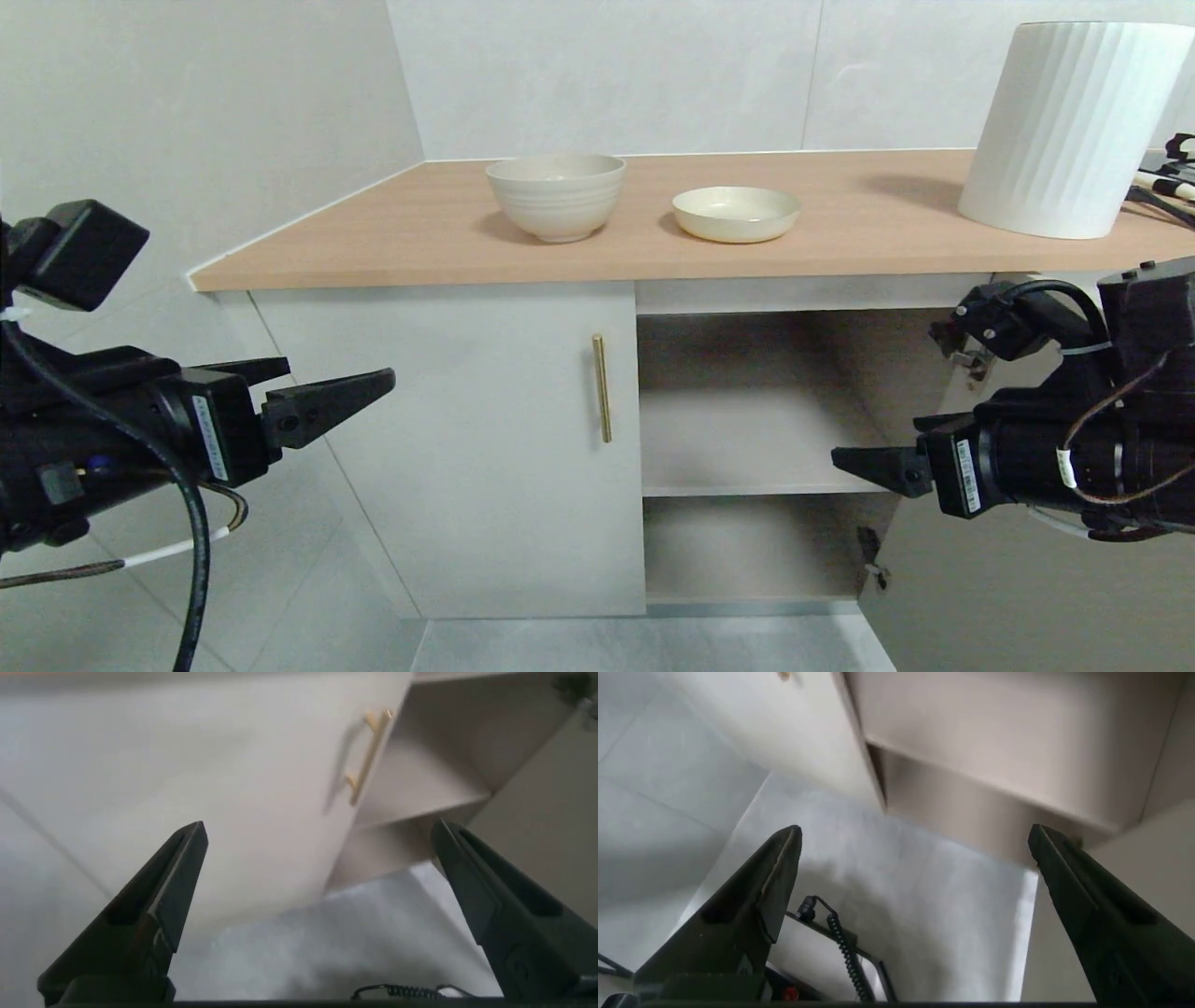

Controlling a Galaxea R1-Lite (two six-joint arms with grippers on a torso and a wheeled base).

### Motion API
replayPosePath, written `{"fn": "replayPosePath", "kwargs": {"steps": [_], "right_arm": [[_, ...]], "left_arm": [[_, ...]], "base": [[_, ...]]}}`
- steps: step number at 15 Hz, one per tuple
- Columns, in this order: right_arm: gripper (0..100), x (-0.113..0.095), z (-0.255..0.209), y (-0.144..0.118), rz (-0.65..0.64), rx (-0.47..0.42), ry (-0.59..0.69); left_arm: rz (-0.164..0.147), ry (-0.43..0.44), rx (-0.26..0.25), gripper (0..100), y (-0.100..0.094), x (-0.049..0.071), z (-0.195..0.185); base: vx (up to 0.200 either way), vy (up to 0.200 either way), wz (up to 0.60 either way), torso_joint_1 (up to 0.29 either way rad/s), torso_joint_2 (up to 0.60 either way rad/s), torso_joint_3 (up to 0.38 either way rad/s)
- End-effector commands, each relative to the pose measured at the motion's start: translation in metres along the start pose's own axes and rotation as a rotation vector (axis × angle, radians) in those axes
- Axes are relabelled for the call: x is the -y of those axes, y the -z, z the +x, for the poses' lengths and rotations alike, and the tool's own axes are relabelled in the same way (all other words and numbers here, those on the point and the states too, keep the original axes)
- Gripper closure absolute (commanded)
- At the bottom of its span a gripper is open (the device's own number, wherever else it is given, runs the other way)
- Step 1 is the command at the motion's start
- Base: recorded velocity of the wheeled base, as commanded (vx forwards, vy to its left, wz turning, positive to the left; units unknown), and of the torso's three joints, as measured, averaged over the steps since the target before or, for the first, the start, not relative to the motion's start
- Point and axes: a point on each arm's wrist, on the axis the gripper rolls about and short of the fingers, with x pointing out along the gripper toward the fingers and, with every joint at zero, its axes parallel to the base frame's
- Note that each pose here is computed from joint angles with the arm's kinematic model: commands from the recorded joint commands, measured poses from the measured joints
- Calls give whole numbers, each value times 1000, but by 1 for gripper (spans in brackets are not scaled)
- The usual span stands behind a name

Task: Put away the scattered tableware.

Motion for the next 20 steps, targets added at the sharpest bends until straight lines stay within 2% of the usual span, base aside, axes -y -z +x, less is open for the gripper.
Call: {"fn": "replayPosePath", "kwargs": {"steps": [1,4,13,17,20], "right_arm": [[0,0,-1,0,-1,2,-2],[0,0,-1,1,-1,2,-8],[0,-1,-19,-1,-24,50,-36],[0,-1,-24,0,-50,59,-55],[0,-1,-27,1,-54,62,-69]], "left_arm": [[-1,-2,-3,0,0,0,1],[2,-1,6,0,-1,-1,-2],[-3,-1,6,0,-1,-1,-1],[-4,-1,3,0,0,-1,0],[-5,-3,-2,0,0,-1,1]], "base": [[200,0,0,-2,7,2],[200,0,0,4,1,5],[0,0,0,0,0,0],[0,0,0,18,-205,-281],[0,0,0,74,-533,-356]]}}
